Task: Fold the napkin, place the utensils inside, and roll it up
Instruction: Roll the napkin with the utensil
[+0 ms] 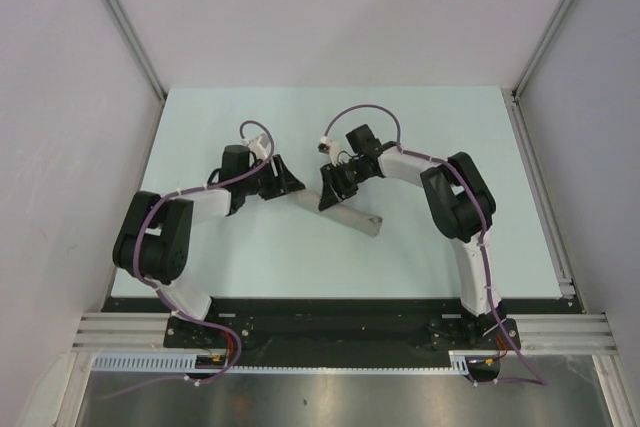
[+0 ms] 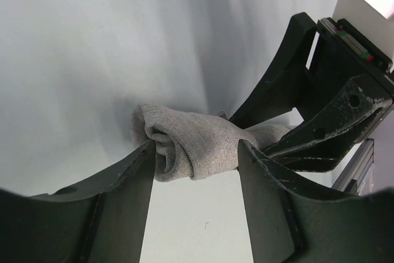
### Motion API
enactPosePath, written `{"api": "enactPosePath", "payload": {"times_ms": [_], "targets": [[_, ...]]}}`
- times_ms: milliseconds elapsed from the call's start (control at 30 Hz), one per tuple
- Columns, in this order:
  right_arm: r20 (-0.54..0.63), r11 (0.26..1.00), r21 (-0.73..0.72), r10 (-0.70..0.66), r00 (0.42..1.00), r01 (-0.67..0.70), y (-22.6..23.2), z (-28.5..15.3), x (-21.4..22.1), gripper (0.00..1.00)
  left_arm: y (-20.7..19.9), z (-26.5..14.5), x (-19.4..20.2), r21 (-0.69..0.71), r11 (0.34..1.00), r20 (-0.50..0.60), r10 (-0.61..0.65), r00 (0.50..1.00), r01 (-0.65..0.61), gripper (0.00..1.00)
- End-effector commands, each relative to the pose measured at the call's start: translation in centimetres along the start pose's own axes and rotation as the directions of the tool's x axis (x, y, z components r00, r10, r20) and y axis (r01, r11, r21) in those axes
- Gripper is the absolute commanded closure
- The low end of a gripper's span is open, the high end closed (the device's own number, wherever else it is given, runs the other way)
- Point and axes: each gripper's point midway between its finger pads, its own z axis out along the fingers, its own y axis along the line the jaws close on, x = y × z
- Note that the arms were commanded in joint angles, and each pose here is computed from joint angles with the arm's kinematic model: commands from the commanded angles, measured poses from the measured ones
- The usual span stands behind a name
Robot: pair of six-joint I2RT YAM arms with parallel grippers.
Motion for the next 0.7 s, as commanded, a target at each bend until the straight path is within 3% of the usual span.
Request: {"api": "enactPosePath", "payload": {"times_ms": [0, 133, 167, 267, 367, 500, 667], "targets": [[-0.098, 0.996, 0.036, 0.085, 0.992, -0.082, -2.5, 2.4, 3.8, 0.49, -0.7, 0.9, -0.1, 0.062, 0.997, 0.01, 0.042, 0.999, -0.042, 0.4], [-0.091, 0.994, 0.056, 0.096, 0.991, -0.092, -3.0, 2.2, 3.6, 0.49, -0.5, 1.7, -0.1, 0.072, 0.997, 0.002, 0.018, 1.0, -0.018, 0.51], [-0.087, 0.993, 0.067, 0.1, 0.991, -0.095, -3.2, 2.1, 3.5, 0.49, -0.5, 1.8, -0.1, 0.075, 0.997, 0.004, 0.017, 1.0, -0.017, 0.62], [-0.056, 0.979, 0.183, 0.097, 0.994, -0.085, -4.8, 1.4, 2.6, 0.46, -0.3, 2.2, -0.4, 0.067, 0.998, 0.007, -0.004, 1.0, 0.003, 0.79], [0.034, 0.961, 0.273, 0.04, 0.999, -0.048, -4.9, -0.4, 0.4, 0.4, -0.2, 2.8, -0.8, 0.062, 0.998, 0.003, -0.03, 1.0, 0.03, 0.88], [0.172, 0.934, 0.355, -0.111, 0.979, 0.043, -3.2, -3.5, -3.4, 0.37, -0.2, 3.4, -1.6, 0.054, 0.996, 0.007, -0.067, 0.998, 0.067, 0.94], [0.185, 0.769, 0.606, -0.386, 0.904, 0.204, -1.2, -6.6, -5.1, 0.3, 0.2, 4.1, -1.8, 0.032, 0.995, -0.014, -0.092, 0.996, 0.092, 0.96]]}}
